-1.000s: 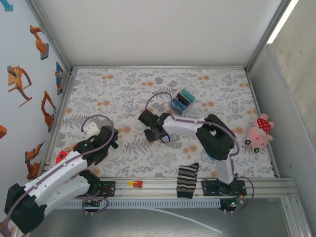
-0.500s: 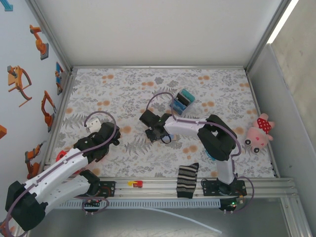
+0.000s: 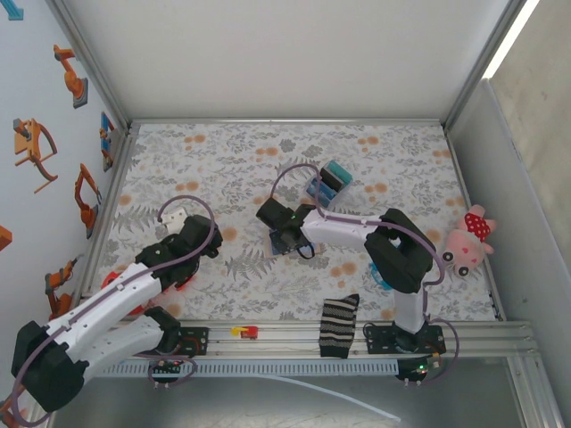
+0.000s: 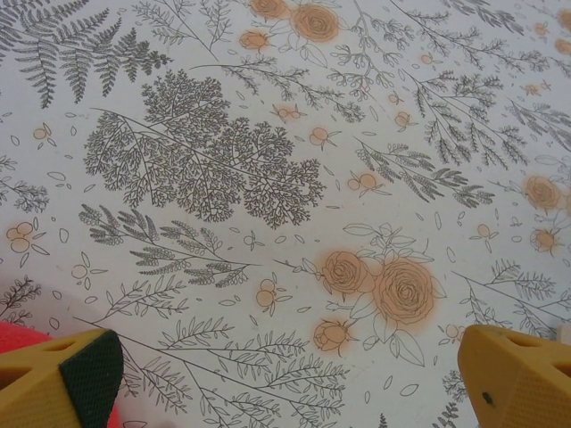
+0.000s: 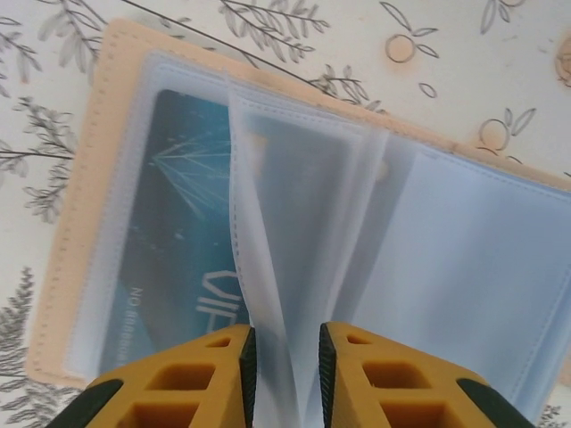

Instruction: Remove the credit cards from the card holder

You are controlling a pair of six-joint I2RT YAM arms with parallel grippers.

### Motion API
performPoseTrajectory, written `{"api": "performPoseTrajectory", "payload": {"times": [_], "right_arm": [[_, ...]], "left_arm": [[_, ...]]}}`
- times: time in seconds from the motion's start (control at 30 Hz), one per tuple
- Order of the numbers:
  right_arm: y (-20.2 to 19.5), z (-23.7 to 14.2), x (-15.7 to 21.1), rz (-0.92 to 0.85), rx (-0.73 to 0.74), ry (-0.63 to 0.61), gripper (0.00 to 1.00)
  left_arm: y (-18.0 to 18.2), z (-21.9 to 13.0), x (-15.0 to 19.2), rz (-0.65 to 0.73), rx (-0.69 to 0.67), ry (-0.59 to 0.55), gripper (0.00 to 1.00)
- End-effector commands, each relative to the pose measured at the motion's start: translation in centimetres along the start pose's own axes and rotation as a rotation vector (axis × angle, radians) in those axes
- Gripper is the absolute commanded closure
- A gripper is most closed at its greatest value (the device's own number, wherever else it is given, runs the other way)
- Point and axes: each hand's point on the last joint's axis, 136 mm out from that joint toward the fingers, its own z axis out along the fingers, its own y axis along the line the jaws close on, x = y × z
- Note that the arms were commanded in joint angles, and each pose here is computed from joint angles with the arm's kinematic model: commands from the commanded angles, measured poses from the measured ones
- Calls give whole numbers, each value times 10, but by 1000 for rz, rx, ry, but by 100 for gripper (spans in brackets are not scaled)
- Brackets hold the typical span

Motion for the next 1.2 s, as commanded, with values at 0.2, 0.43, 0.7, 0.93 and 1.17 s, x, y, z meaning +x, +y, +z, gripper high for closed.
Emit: {"api": "performPoseTrajectory", "payload": {"times": [0.2,0.43,0.7,0.93,1.17], "right_arm": [[-36,-16,3,90,76,-21,73],[-51,-20,9,141,80,-32,73],[-63,-23,12,195,74,-41,73],[-68,-33,8,286,-33,-81,73],[-54,-36,0,357,-228,-106,85]], "left_arm": [[-33,-2,-7,94,71,-12,3],[-71,5,5,205,110,11,3],[-114,26,40,230,188,114,3],[-128,38,61,254,211,176,3],[-137,51,82,284,218,231,3]]}}
